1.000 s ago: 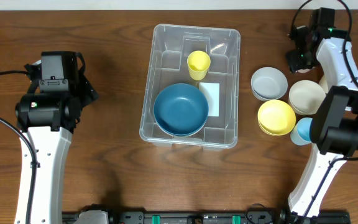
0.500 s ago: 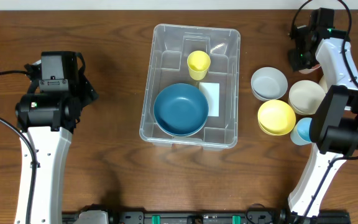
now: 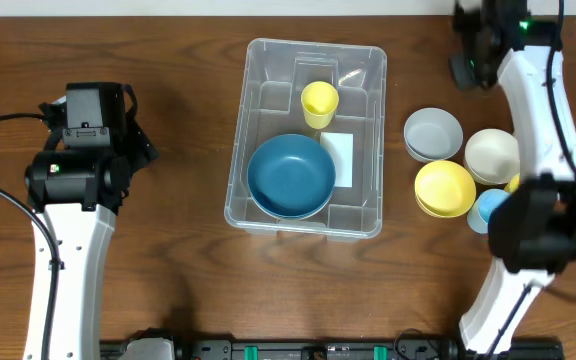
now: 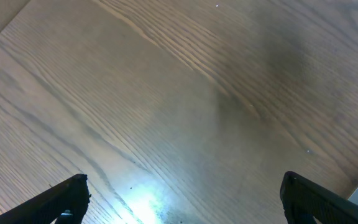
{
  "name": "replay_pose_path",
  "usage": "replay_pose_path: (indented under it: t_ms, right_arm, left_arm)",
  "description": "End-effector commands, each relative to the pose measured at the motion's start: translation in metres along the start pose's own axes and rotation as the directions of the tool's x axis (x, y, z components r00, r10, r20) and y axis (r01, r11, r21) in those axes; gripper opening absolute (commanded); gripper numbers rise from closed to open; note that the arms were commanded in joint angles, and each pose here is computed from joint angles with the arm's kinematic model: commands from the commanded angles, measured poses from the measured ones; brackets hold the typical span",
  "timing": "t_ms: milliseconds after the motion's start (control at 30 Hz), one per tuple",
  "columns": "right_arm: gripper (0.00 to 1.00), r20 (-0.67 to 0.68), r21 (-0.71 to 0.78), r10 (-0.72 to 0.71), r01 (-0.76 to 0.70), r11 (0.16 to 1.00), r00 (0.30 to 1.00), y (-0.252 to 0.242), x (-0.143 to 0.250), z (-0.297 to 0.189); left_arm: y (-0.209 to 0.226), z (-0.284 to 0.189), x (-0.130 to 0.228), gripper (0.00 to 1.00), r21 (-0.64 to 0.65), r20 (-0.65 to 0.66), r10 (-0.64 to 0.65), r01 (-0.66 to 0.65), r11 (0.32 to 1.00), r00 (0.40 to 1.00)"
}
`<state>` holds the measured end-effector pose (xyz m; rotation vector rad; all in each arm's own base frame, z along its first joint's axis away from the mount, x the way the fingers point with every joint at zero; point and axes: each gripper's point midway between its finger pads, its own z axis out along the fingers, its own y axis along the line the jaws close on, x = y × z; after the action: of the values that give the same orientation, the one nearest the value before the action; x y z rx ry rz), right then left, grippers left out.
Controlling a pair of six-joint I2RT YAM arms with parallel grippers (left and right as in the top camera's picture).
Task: Pack container
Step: 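Carry the pink cup over the yellow cup in the container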
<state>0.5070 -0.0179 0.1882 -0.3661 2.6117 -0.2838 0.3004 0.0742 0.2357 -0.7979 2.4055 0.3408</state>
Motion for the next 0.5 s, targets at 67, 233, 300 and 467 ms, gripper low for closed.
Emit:
replay_pose_path:
  t_ms: [67,233,300,467]
  right_arm:
    - [0.01,0.221,-0.030,-0.092,0.101,0.994,0.971,0.070,-0.046,-0.106]
    - [0.01,0.295,-0.093,-0.219,0.256,0.962,0.930,0.156,-0.053,-0.140]
    - [0.01,0.305,-0.115,-0.263,0.310,0.944,0.915,0.185,-0.052,-0.142]
    - [0.01,0.280,-0.126,-0.301,0.345,0.930,0.912,0.229,-0.048,-0.127]
  left_arm:
    - [0.005,-0.002,-0.002,0.98,-0.018,0.014,0.001,-0.001,1.000,1.000]
    - [0.005,-0.002,-0.002,0.98,-0.018,0.014,0.001,-0.001,1.000,1.000]
    - [0.005,-0.002,-0.002,0.98,-0.018,0.014,0.001,-0.001,1.000,1.000]
    - [0.005,-0.002,-0.002,0.98,-0.018,0.014,0.001,-0.001,1.000,1.000]
